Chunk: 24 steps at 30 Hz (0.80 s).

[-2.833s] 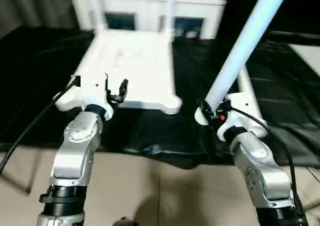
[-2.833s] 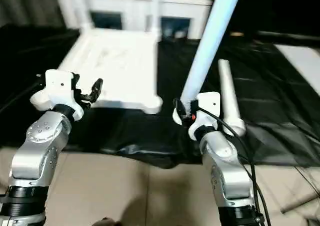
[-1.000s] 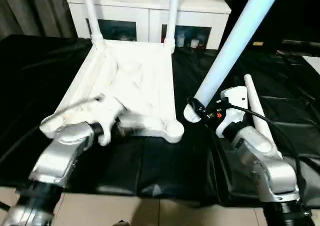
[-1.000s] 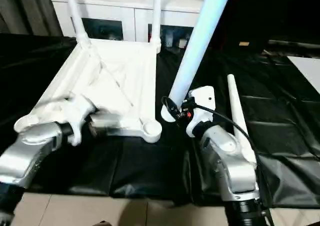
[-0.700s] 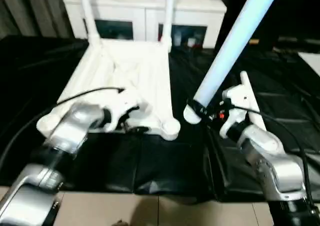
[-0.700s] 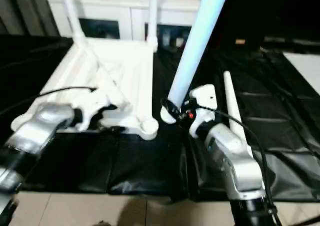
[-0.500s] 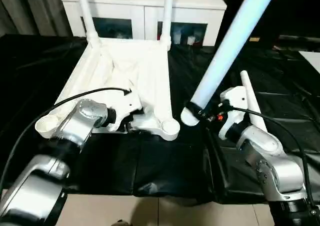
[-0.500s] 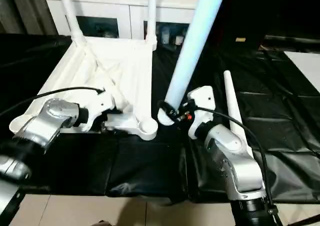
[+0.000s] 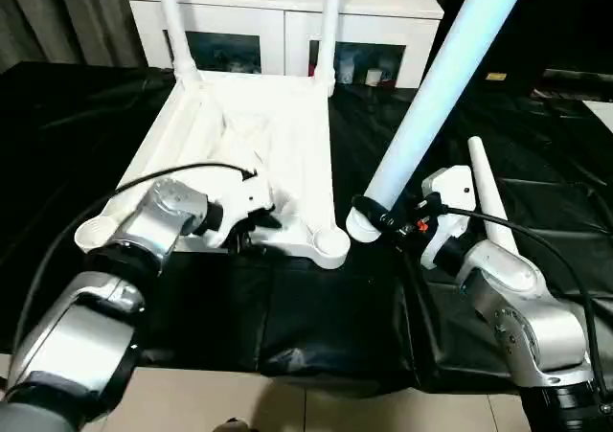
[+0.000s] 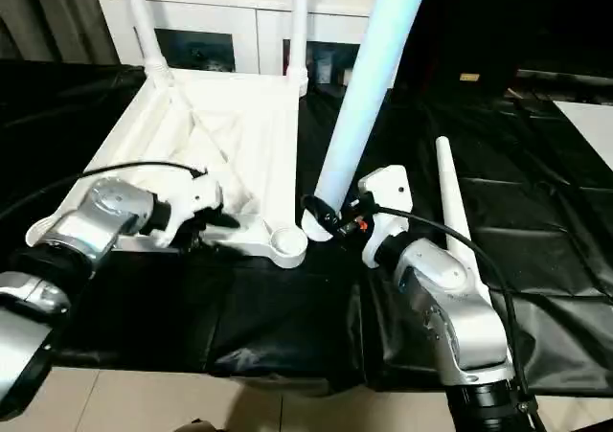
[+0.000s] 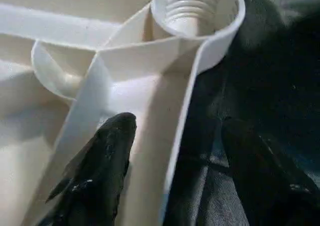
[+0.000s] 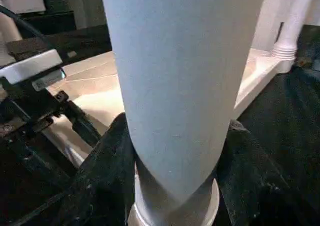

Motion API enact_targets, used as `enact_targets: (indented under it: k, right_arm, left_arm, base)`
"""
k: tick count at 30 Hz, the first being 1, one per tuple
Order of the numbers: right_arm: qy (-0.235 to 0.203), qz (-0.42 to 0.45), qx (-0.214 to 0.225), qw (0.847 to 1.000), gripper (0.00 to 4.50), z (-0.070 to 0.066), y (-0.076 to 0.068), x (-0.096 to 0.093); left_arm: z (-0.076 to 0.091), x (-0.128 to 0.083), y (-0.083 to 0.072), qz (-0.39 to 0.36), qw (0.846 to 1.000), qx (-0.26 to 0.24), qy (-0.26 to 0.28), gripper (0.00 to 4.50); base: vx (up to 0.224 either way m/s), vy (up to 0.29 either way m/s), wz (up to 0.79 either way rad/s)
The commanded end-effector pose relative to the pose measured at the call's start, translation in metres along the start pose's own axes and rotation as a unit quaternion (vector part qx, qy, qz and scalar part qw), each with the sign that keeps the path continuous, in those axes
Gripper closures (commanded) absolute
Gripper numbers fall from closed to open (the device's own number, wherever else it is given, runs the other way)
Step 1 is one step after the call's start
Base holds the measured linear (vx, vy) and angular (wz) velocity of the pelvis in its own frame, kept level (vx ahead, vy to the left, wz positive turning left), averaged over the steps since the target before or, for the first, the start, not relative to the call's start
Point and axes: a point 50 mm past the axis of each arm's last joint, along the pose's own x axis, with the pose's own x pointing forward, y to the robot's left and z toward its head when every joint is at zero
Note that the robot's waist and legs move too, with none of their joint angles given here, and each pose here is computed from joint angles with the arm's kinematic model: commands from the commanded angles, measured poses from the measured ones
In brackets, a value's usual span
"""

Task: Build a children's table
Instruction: Pick table leg

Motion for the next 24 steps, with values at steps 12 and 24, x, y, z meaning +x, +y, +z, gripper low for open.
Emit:
enact_targets:
  k: [12, 24]
  right_arm:
    - [-0.005, 0.012, -0.004, 1.0, 2.61, 0.0039, 0.0045, -0.0019]
    - [-0.005, 0.015, -0.004, 1.0, 2.61, 0.004, 0.0057, -0.001]
  left_arm:
    - [0.0095, -0.0006, 0.0058, -0.014, 1.0, 0.014, 0.002, 2.45]
    - [0.002, 0.0032, -0.0004, -0.052, 0.998, 0.015, 0.025, 3.39]
  base:
    - [0.0, 0.0, 0.0]
    - [0.0, 0.0, 0.0]
